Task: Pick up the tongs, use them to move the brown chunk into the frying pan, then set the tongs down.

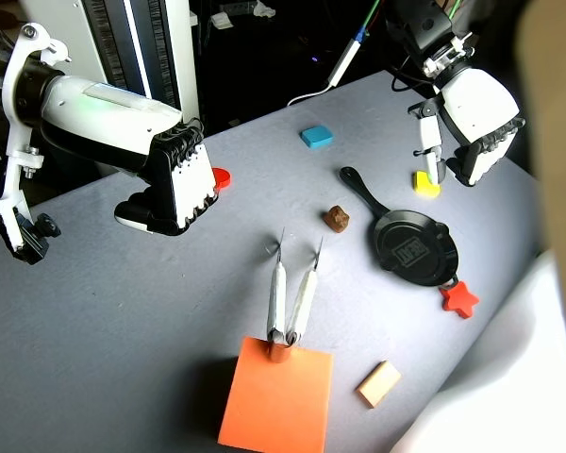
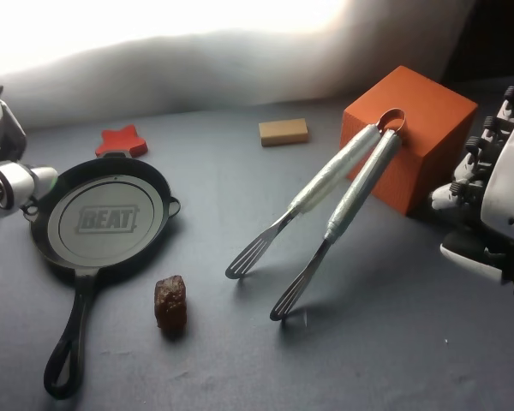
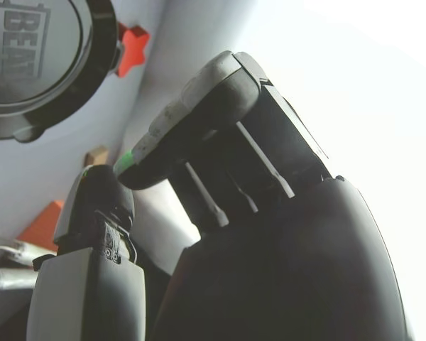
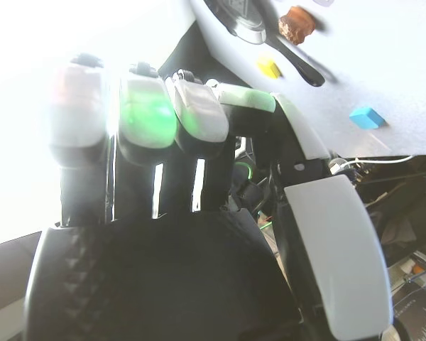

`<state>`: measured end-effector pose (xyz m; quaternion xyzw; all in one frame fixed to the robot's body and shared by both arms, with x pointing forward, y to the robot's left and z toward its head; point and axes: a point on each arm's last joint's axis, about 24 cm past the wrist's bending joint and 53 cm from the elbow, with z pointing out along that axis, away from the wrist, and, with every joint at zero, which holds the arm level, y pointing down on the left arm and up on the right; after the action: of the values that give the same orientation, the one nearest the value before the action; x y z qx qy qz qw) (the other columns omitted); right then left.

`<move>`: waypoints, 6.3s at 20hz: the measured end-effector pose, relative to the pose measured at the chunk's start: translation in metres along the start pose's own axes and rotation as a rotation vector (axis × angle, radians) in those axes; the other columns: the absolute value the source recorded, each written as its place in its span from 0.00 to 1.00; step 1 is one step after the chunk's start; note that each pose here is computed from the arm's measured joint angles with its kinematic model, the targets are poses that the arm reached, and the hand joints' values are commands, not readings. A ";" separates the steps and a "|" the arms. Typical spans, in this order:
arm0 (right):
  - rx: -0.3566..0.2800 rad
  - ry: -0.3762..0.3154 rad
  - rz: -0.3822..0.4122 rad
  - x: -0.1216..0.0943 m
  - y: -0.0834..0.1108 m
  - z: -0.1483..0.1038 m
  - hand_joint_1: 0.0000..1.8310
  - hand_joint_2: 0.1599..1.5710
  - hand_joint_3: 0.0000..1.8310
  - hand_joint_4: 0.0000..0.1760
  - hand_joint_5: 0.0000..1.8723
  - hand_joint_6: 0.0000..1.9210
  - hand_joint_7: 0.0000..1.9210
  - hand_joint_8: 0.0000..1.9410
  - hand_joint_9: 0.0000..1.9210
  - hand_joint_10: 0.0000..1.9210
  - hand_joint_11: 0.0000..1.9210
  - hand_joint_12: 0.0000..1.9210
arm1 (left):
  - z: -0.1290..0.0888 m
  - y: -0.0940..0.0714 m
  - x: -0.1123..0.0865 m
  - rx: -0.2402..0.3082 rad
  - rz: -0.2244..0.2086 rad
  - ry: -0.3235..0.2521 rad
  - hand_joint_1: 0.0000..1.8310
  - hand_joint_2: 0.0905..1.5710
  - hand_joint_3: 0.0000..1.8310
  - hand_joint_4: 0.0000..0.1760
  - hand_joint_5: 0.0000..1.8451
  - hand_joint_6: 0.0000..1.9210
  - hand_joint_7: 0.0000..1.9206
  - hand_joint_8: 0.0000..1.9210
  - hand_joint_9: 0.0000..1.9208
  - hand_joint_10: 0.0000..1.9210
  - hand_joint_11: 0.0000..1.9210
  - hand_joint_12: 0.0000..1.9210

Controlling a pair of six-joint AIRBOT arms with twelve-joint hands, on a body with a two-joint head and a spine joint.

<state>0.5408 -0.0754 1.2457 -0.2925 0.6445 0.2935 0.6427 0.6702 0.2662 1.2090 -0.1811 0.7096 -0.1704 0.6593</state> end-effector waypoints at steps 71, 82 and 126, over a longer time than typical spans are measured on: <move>0.089 0.534 0.126 0.116 -0.063 0.179 0.61 0.57 0.00 0.00 0.08 0.01 0.10 0.01 0.09 0.01 0.00 0.29 | -0.029 -0.036 0.022 0.070 -0.084 0.085 0.00 0.78 0.00 0.00 0.03 0.00 0.04 0.00 0.02 0.00 0.00 0.03; 0.086 0.538 0.141 0.110 -0.059 0.175 0.61 0.70 0.02 0.00 0.47 0.48 0.55 0.02 0.53 0.07 0.26 0.70 | -0.031 -0.033 0.023 0.060 -0.096 0.083 0.00 0.78 0.00 0.00 0.04 0.00 0.04 0.00 0.02 0.00 0.00 0.04; 0.459 0.328 0.469 0.071 0.002 0.176 0.65 0.70 0.00 0.09 0.46 0.62 0.50 0.51 0.51 0.28 0.29 0.77 | -0.027 -0.021 0.008 0.030 -0.095 0.032 0.00 0.78 0.00 0.00 0.05 0.00 0.06 0.00 0.03 0.00 0.00 0.07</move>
<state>0.6549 0.0589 1.1746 -0.0282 0.8374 0.2300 0.4951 0.6429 0.2441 1.2135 -0.2021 0.7081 -0.2149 0.6416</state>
